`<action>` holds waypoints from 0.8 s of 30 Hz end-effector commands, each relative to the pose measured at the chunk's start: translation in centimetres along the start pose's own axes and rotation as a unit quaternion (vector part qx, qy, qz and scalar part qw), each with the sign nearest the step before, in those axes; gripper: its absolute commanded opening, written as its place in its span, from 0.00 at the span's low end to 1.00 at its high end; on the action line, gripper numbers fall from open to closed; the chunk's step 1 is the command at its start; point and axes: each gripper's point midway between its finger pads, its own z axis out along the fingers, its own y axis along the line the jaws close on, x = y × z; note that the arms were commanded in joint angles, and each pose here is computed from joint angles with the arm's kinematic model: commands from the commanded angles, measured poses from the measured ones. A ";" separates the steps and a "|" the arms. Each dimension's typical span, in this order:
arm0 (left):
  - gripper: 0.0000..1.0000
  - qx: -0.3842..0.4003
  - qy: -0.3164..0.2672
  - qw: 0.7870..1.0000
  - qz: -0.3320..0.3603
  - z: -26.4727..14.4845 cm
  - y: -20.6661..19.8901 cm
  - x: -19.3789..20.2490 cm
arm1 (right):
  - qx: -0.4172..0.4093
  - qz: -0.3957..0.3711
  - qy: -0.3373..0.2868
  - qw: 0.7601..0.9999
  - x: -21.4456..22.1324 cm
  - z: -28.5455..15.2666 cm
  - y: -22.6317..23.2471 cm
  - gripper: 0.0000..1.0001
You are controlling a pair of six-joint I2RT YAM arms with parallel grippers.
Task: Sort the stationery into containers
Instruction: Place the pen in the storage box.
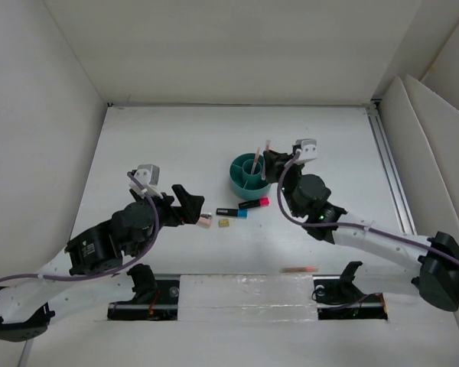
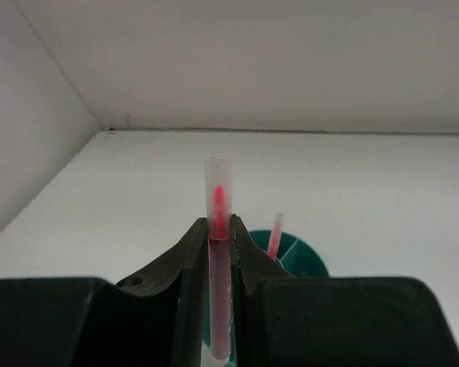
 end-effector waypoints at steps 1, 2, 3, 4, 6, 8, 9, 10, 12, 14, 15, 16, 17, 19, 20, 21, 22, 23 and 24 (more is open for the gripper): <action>1.00 -0.015 0.000 1.000 0.008 0.6 0.1 0.1 | -0.081 -0.060 -0.102 0.990 -4.7 1.4 3.3 0.00; 1.00 -0.015 0.006 1.000 0.011 0.8 -0.1 0.4 | -0.085 -0.068 -0.103 0.989 -4.5 1.7 3.3 0.00; 1.00 -0.012 0.003 1.000 0.008 0.8 -0.2 0.3 | -0.085 -0.068 -0.109 0.988 -4.8 2.2 3.2 0.00; 1.00 -0.009 0.006 1.000 0.013 0.8 -0.3 0.4 | -0.086 -0.073 -0.105 0.988 -4.0 2.8 3.1 0.00; 1.00 -0.009 0.006 1.000 0.014 0.8 -0.3 0.4 | -0.089 -0.070 -0.120 0.986 -4.4 3.7 2.4 0.00; 1.00 -0.003 0.006 1.000 0.015 0.8 -0.6 0.4 | -0.099 -0.053 -0.126 0.986 -4.3 4.5 2.2 0.00; 1.00 0.001 0.010 1.000 0.015 0.8 -0.7 0.5 | -0.124 -0.051 -0.132 0.982 -4.6 4.5 2.7 0.00; 1.00 0.002 0.009 1.000 0.021 0.9 -0.7 0.6 | -0.127 -0.058 -0.132 0.981 -4.4 5.0 2.1 0.00; 1.00 0.020 0.014 0.999 0.027 0.7 -1.2 0.7 | -0.162 -0.054 -0.123 0.978 -3.9 5.4 3.0 0.00; 1.00 0.030 0.008 0.999 0.026 0.6 -1.4 0.5 | -0.173 -0.060 -0.117 0.976 -3.7 6.0 3.1 0.00; 1.00 0.035 0.012 0.999 0.031 0.5 -1.5 0.6 | -0.180 -0.057 -0.112 0.976 -3.2 6.3 3.4 0.00; 1.00 0.035 0.012 0.999 0.031 0.5 -1.5 0.6 | -0.194 -0.059 -0.110 0.973 -3.1 6.1 3.9 0.00; 1.00 0.041 0.012 0.999 0.029 0.5 -1.8 0.6 | -0.201 -0.061 -0.103 0.972 -2.4 6.2 4.1 0.00; 1.00 0.041 0.012 0.999 0.033 0.5 -1.8 0.6 | -0.211 -0.058 -0.096 0.971 -1.9 6.2 4.4 0.00; 1.00 0.041 0.012 0.999 0.033 0.5 -1.8 0.6 | -0.216 -0.053 -0.094 0.970 -1.6 6.3 4.6 0.00; 1.00 0.041 0.012 0.999 0.033 0.5 -1.8 0.6 | -0.216 -0.053 -0.094 0.970 -1.3 6.1 4.5 0.00; 1.00 0.045 0.015 0.998 0.033 0.5 -1.9 0.7 | -0.215 -0.050 -0.085 0.972 -0.3 6.5 4.4 0.00; 1.00 0.048 0.012 0.998 0.031 0.3 -1.9 0.5 | -0.216 -0.050 -0.087 0.971 -0.2 6.6 4.4 0.00; 1.00 0.048 0.012 0.998 0.035 0.3 -1.9 0.5 | -0.215 -0.050 -0.081 0.972 0.5 6.5 4.5 0.00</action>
